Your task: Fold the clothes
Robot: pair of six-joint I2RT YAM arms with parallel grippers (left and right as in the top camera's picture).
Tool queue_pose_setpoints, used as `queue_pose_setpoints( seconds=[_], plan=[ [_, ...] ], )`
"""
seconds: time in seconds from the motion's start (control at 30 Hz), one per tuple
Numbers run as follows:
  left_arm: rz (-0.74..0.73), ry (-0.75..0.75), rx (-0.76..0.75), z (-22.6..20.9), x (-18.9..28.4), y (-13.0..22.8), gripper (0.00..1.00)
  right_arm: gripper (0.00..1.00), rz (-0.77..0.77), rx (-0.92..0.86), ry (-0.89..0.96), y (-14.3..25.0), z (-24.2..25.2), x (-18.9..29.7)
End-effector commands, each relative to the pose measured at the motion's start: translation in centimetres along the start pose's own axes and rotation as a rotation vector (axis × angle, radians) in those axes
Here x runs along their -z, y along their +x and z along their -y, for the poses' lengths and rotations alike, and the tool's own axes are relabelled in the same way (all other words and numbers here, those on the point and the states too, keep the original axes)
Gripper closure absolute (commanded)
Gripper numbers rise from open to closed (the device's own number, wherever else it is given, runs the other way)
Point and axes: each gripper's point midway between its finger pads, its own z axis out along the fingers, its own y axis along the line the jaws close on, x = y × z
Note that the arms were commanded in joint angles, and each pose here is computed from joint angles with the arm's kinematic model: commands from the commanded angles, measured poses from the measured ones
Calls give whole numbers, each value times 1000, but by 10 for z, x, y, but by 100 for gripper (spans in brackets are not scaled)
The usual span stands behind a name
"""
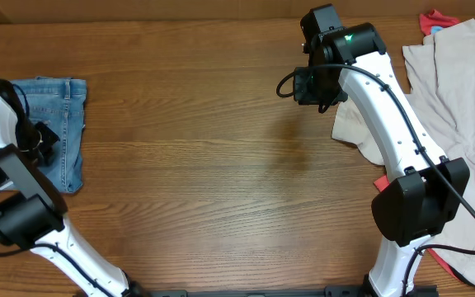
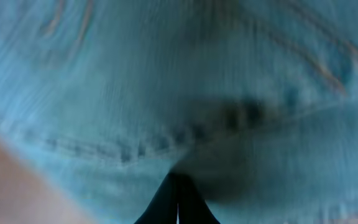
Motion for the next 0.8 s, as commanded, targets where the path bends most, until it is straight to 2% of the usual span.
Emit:
queue_pose_setpoints(
  seconds=[0.0,0.13,0.47,0.6,0.77],
  plan=[
    [-1,60,-18,17,-17,-6,95,69,30,-10,-14,-6,0,10],
    [13,210,-99,46,-22,-13,96,69,30,-10,-14,-6,0,10],
    [83,240,-99,53,-16,-31,92,69,29,-10,-14,-5,0,10],
    [88,264,-111,57,-7,-34,95,69,30,-10,-14,-6,0,10],
    [110,211,-105,46,14,-44,96,69,30,-10,-14,-6,0,10]
  ],
)
